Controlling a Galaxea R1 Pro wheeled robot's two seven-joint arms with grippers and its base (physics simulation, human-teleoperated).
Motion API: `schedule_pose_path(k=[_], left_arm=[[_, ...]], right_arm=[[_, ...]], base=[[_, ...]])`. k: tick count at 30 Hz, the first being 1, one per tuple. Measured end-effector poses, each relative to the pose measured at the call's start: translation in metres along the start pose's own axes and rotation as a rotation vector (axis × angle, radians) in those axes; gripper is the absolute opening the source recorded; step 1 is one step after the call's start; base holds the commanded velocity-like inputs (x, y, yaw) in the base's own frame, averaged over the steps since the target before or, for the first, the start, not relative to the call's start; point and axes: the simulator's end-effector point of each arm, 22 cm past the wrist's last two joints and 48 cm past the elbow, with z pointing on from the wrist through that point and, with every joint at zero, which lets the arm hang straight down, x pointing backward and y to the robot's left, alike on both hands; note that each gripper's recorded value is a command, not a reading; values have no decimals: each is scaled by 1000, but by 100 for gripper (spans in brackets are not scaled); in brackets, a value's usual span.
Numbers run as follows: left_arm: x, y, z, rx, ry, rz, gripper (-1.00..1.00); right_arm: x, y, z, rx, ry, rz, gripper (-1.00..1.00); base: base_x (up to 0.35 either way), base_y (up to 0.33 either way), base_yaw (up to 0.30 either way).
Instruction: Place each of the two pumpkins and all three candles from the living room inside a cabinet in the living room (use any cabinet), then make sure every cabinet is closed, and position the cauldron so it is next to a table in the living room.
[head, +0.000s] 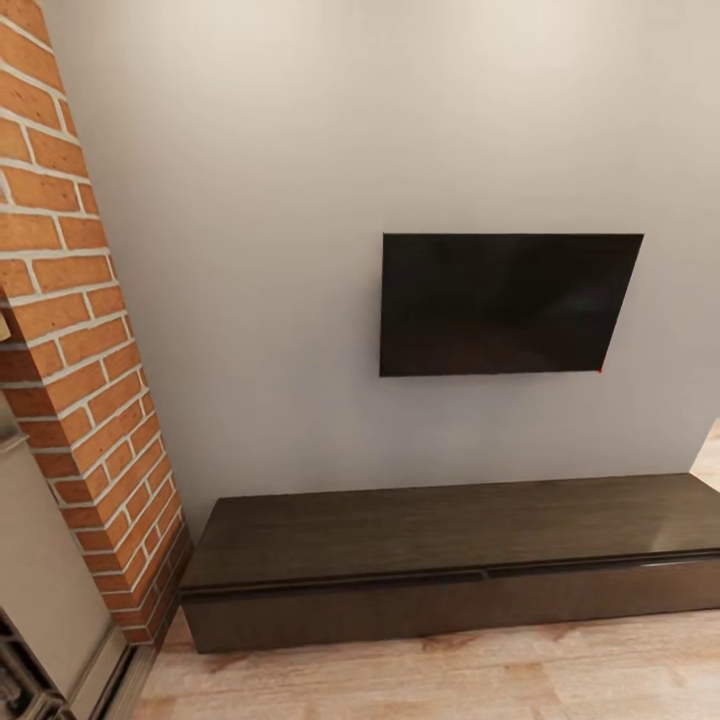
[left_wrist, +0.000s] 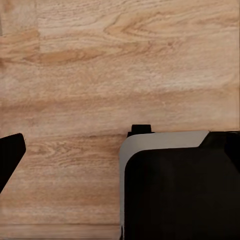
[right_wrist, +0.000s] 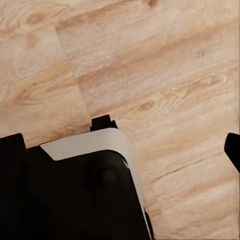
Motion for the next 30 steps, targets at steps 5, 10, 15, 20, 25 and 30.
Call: schedule_pose_path(k=[5, 10, 15, 20, 25, 30], left_arm=[[5, 1, -2, -4, 9, 2, 100], [23, 6, -10, -17, 49, 7, 100], [30, 9, -16, -24, 67, 9, 100], [35, 10, -22, -25, 86, 11, 100], [52, 10, -29, -23, 164, 18, 100], [56, 11, -35, -22, 185, 20, 100]], right_arm=[[46, -6, -1, 13, 97, -16, 100], [60, -9, -7, 17, 127, -22, 100], [63, -10, -13, 18, 132, -23, 100], [64, -11, -18, 17, 134, -23, 100], [65, -13, -23, 19, 135, -24, 100], [67, -14, -28, 19, 136, -24, 100]], base=[[0, 0, 0], [0, 0, 0], [0, 0, 0], [0, 0, 0], [0, 0, 0], [0, 0, 0]])
